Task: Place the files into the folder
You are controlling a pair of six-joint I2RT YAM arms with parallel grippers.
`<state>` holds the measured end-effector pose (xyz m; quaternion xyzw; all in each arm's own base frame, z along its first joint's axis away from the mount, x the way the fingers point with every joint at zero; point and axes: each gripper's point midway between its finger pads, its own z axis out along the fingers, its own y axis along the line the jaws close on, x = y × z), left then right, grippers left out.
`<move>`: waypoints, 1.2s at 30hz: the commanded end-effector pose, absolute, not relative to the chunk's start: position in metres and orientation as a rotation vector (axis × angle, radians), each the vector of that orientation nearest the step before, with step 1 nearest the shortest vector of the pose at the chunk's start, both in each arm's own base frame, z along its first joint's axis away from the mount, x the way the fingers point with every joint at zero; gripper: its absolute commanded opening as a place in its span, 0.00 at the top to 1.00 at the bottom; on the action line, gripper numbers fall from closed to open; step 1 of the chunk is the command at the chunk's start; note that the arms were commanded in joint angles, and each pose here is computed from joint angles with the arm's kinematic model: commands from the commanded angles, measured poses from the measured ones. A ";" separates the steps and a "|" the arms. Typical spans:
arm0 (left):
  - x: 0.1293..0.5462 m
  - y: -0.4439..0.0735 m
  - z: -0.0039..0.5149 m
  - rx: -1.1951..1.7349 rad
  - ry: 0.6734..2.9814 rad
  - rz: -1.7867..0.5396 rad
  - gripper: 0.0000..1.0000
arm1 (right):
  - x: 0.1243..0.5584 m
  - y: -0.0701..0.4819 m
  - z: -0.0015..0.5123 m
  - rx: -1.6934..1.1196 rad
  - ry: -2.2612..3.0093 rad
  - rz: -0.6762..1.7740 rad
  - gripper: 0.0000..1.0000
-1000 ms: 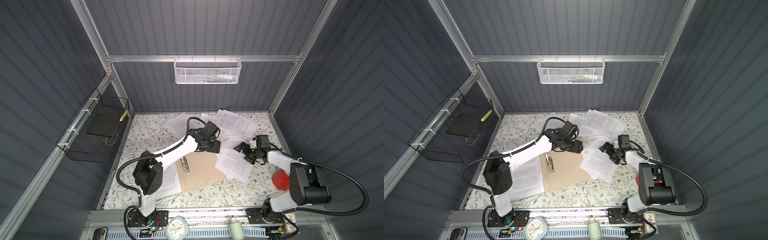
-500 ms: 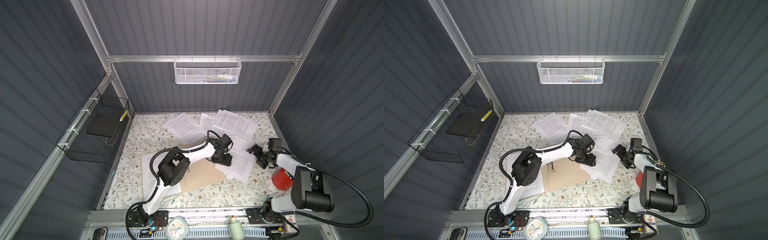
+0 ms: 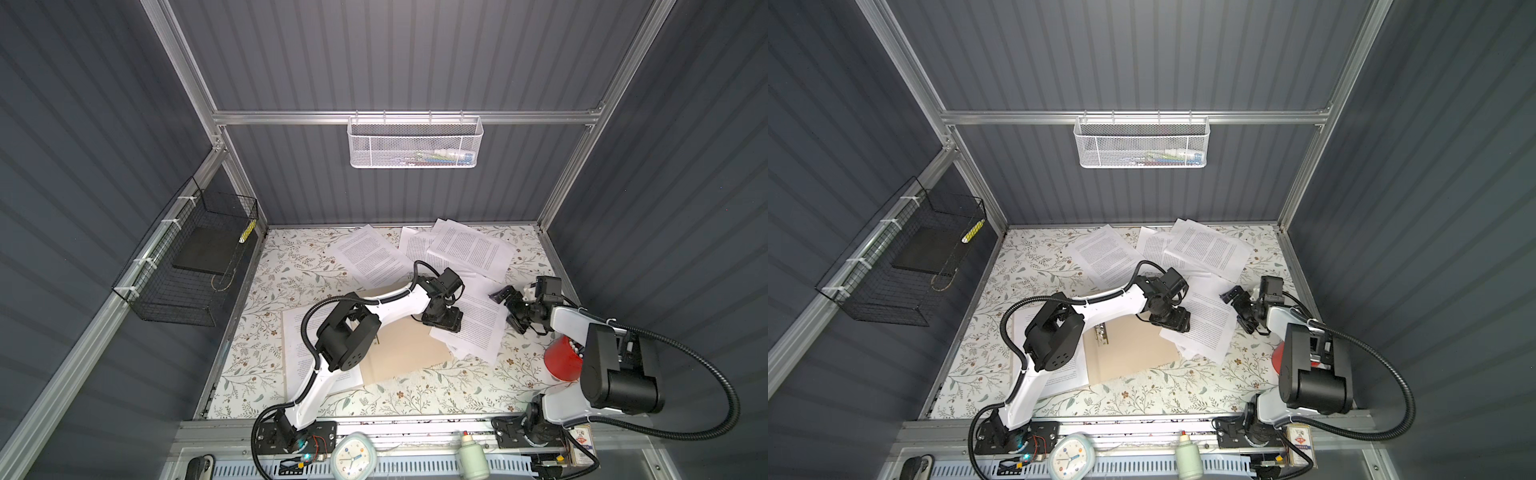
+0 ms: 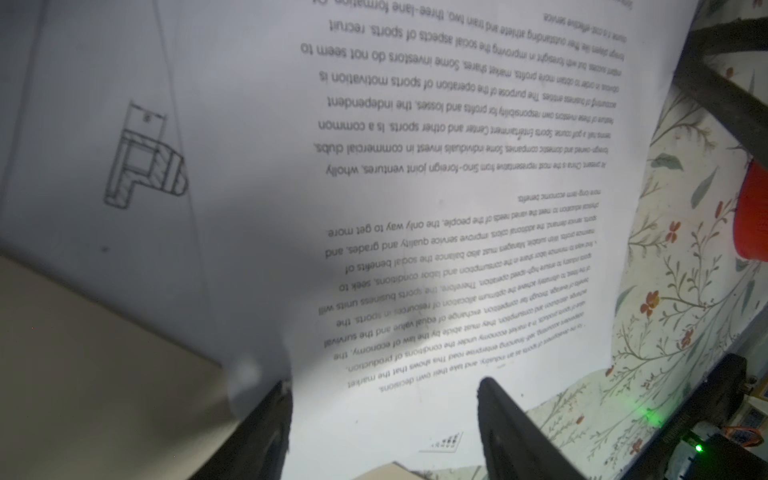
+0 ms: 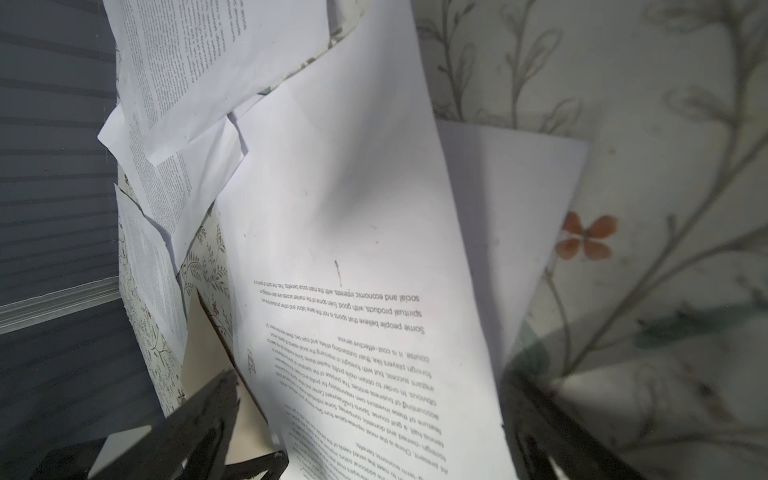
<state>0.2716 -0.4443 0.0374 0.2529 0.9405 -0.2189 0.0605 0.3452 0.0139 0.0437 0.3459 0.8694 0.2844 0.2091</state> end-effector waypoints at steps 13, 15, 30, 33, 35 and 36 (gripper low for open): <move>0.256 -0.416 -0.014 0.807 3.005 -0.475 0.29 | 0.299 0.048 0.045 0.901 2.451 1.014 0.01; 0.256 -0.415 -0.016 0.807 3.008 -0.468 0.29 | 0.294 0.052 0.045 0.896 2.448 1.045 0.01; 0.254 -0.411 -0.024 0.806 3.028 -0.456 0.30 | 0.294 0.067 0.083 0.721 2.316 1.161 0.01; 0.254 -0.410 -0.024 0.803 3.028 -0.455 0.30 | 0.291 0.064 0.078 0.745 2.347 1.108 0.04; 0.255 -0.410 -0.023 0.805 3.023 -0.456 0.30 | 0.286 0.060 0.073 0.775 2.360 1.055 0.06; 0.255 -0.410 -0.022 0.803 3.022 -0.457 0.30 | 0.285 0.057 0.072 0.791 2.362 1.031 0.07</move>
